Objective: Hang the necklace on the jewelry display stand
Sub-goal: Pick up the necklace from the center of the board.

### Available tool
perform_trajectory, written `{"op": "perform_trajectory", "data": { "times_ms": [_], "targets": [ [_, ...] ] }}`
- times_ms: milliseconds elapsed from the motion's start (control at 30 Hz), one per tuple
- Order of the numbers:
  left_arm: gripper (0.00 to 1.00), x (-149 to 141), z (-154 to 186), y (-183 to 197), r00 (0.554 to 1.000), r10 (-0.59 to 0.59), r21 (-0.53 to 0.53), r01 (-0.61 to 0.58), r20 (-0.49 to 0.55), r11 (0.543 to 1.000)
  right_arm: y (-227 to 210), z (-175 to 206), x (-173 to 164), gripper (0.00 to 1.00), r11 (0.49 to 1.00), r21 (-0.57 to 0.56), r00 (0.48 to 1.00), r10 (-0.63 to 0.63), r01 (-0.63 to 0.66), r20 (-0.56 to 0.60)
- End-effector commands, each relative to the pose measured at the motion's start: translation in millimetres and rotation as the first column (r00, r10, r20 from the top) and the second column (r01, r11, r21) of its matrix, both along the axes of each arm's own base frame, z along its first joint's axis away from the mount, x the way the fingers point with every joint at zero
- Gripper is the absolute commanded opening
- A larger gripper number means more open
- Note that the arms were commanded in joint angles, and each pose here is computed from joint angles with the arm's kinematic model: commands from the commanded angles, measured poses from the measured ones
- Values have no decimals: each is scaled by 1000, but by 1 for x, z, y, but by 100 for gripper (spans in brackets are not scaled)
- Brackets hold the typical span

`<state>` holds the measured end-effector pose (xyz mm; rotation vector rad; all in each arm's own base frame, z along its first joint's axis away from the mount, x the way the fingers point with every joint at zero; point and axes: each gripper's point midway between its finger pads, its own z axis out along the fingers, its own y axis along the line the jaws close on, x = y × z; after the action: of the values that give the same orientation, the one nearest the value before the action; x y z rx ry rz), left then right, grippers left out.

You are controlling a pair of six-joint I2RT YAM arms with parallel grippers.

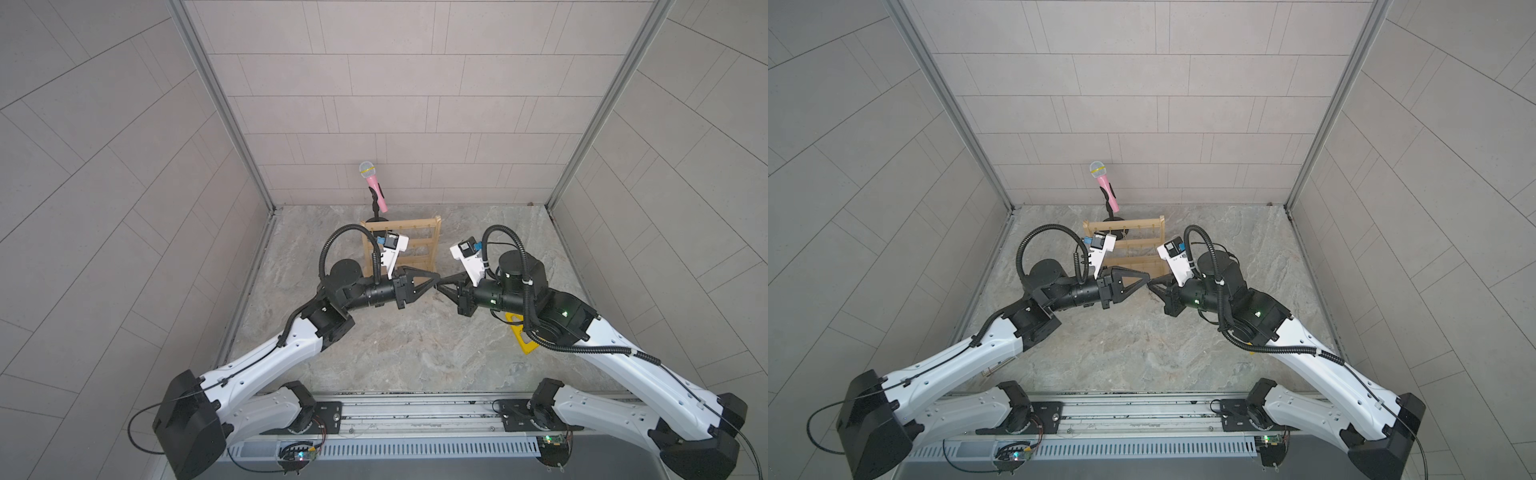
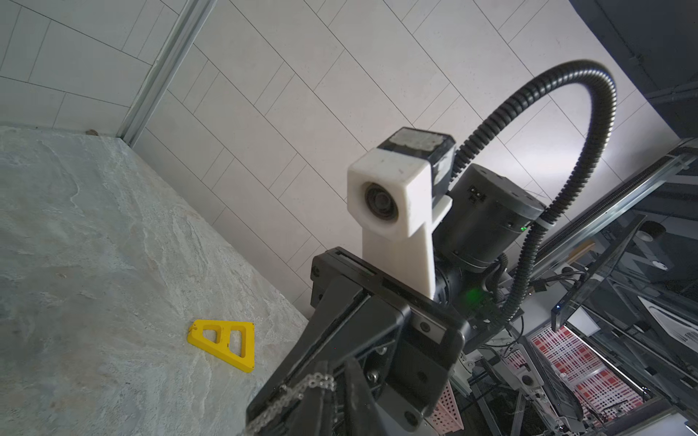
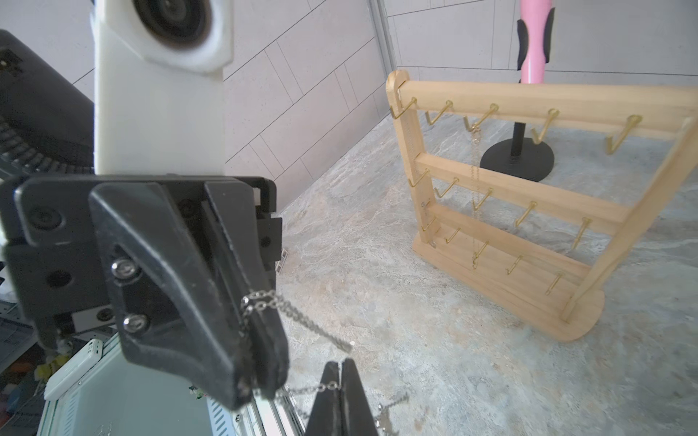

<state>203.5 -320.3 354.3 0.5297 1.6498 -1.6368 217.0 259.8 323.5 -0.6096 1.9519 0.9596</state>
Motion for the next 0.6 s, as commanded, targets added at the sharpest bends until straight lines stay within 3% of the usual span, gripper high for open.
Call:
{"op": "perform_trajectory", "data": {
  "times_ms": [0,400,567],
  "targets": [
    [14,1,16,8,999,23,-40,-22,25,999,-10,17,1,2,998,30,997,-52,51,50],
    [16,7,4,11,999,42,-36,-42,-1,998,-18,45,10,0,991,69,987,-125,118,102],
    [13,9,0,12,999,53,-31,-53,-6,998,-21,48,22,0,985,36,978,-173,170,114]
  ]
}}
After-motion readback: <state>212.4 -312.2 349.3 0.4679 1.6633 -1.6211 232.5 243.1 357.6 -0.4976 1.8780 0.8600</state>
